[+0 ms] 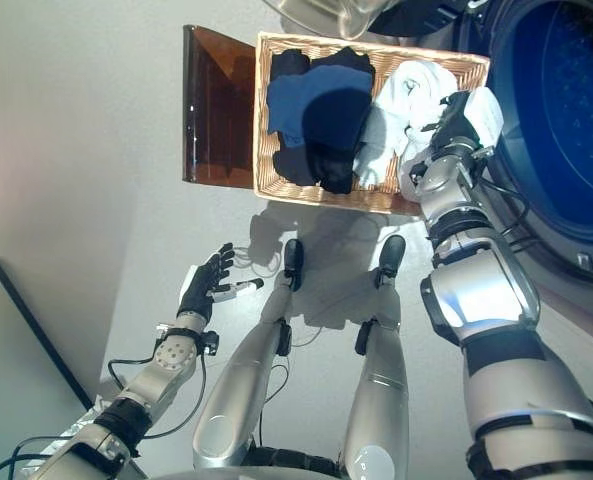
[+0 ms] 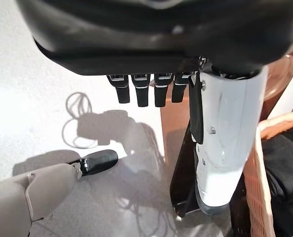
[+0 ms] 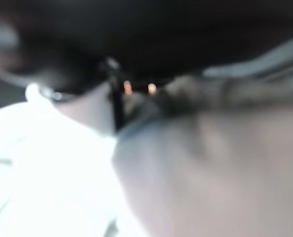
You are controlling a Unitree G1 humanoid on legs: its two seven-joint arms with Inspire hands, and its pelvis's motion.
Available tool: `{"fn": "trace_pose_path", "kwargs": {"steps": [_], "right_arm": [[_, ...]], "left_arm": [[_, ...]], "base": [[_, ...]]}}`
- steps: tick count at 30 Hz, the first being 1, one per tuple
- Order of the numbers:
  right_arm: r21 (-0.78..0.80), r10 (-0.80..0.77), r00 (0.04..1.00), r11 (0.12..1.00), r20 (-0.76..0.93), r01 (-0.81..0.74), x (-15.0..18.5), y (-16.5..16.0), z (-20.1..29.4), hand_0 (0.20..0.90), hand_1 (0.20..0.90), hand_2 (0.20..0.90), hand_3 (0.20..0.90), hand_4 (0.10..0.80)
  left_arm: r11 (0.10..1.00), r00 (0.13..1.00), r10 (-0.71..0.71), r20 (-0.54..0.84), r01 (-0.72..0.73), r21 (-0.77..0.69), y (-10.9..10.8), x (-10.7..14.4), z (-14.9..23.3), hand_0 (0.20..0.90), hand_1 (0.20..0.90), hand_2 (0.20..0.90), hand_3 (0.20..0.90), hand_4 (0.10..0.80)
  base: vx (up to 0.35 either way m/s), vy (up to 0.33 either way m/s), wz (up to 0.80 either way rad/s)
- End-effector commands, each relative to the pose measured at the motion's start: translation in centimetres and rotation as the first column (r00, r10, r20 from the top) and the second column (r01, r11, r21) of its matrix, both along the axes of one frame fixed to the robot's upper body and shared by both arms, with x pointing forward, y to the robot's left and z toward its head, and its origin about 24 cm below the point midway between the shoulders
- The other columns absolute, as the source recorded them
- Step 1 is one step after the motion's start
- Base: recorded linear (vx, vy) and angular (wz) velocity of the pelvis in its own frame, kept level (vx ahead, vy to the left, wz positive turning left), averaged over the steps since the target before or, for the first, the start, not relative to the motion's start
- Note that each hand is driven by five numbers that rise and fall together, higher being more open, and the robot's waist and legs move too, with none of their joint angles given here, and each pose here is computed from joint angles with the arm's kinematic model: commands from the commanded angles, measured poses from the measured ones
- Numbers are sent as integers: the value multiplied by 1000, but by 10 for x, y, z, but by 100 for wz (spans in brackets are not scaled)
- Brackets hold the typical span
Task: Pick up the clothes and place them into the washing machine
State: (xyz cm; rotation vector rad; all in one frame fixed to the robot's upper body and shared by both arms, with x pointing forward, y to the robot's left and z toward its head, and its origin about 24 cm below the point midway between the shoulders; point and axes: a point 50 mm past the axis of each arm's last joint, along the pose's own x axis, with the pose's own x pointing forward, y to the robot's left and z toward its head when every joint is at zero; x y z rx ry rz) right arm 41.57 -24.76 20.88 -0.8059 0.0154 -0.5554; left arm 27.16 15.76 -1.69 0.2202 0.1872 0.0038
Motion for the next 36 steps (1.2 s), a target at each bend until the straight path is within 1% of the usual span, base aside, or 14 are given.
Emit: {"fn": "trace_pose_path", "kwargs": {"steps": [1,6,11,15,20,23,24,27,31,32,36], "right_arm": [[-104,122,987,988,102,-111,9,35,43,200,200,200,200,300],[-93,106,988,991,109,-96,9,32,42,200,200,200,200,300],[-75,34,996,997,85,-27,2,4,33,200,200,200,200,300],[-67,36,995,997,93,-30,2,4,30,200,200,200,200,300],[-18,36,987,999,158,-33,2,7,33,200,200,200,200,300],[40,43,978,998,205,-53,2,10,32,200,200,200,200,300],[96,43,971,993,235,-67,1,12,30,200,200,200,200,300],[184,53,956,977,288,-110,1,16,26,200,200,200,200,300],[357,41,912,912,409,-202,-5,21,19,200,200,200,200,300],[412,33,893,879,449,-239,-9,20,10,200,200,200,200,300],[462,13,877,846,480,-266,-17,16,-3,200,200,200,200,300]], "left_arm": [[999,998,-39,50,38,7,-1,-10,5,900,900,900,900,800],[999,998,-33,54,33,9,1,-11,6,900,900,900,900,800],[999,998,-40,48,40,9,1,-15,3,900,900,900,900,800],[1000,999,-30,44,30,10,3,-15,2,900,900,900,900,800],[1000,999,-11,30,11,15,5,-14,-1,900,900,900,900,800],[1000,1000,5,12,-5,26,8,-14,-5,900,900,900,900,800],[1000,1000,10,3,-10,29,8,-15,-7,900,900,900,900,800],[999,1000,18,-10,-18,38,10,-16,-10,900,900,900,900,800],[998,998,44,-50,-42,51,16,-23,-19,900,900,900,900,800],[998,996,51,-69,-48,47,16,-27,-23,900,900,900,900,800],[997,992,69,-108,-63,54,17,-33,-32,900,900,900,900,800]], "base": [[0,0,0],[0,0,0],[-3,-1,2],[-3,3,-4],[1,-4,-6],[13,4,-11],[11,-5,-10],[13,-9,-11],[21,-6,-17],[16,-9,-16],[16,1,-15]]}}
